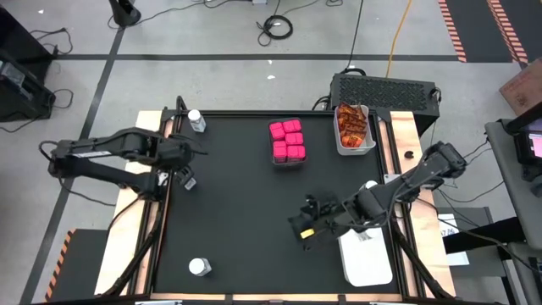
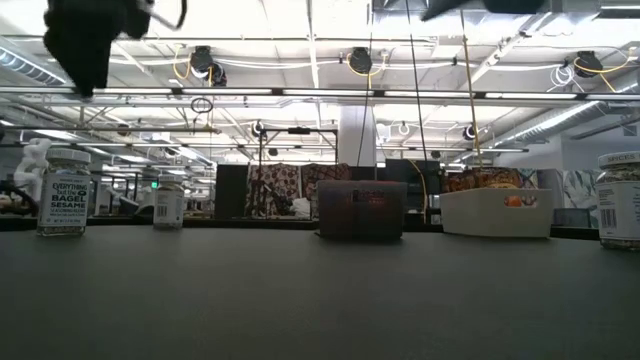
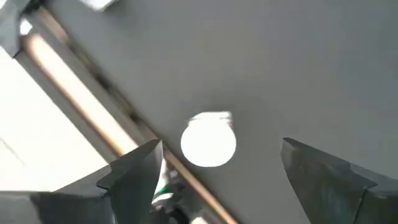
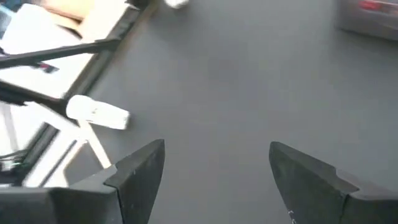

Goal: Sort spices by type
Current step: Put the white seasoning bottle into the bottom white bin

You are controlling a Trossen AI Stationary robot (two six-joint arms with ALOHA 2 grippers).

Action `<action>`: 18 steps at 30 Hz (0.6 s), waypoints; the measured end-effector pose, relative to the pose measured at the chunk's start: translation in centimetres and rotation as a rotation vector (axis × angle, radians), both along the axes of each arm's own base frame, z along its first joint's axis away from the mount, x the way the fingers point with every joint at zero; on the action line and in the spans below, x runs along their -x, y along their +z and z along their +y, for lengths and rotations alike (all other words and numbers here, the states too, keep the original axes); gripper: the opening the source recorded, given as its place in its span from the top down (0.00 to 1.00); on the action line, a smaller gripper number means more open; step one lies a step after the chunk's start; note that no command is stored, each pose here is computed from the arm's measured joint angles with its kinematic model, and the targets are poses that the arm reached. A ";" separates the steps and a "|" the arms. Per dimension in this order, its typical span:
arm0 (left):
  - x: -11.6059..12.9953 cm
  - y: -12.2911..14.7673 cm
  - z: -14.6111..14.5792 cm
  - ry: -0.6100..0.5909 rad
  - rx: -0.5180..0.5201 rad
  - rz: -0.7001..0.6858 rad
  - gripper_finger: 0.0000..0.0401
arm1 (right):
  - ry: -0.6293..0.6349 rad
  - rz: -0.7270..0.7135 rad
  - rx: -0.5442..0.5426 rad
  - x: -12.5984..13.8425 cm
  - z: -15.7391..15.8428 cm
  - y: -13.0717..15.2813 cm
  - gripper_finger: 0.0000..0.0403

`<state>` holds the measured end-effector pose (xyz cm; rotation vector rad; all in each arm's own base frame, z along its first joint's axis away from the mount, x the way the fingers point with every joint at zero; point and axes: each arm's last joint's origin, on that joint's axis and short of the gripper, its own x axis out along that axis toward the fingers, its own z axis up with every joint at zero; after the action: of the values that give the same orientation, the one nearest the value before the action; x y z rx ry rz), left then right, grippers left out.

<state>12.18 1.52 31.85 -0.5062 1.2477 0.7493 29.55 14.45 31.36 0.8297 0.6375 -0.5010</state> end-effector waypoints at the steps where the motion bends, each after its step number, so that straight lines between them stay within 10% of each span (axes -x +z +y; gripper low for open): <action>1: 0.1 -0.8 0.5 0.017 0.003 0.037 0.18 | 0.019 -0.018 0.005 -0.3 0.1 0.1 0.30; 9: 0.1 -7.1 2.5 0.008 0.133 0.135 0.18 | 0.059 -0.027 0.040 -1.0 0.3 -0.4 0.30; 18: -0.4 -8.2 2.8 -0.002 0.176 0.064 0.18 | 0.083 0.006 0.039 -1.0 0.4 -0.7 0.30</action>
<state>12.60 4.28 23.68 -0.6279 1.3813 0.6618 30.57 14.83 30.64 0.7622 0.6631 -0.4398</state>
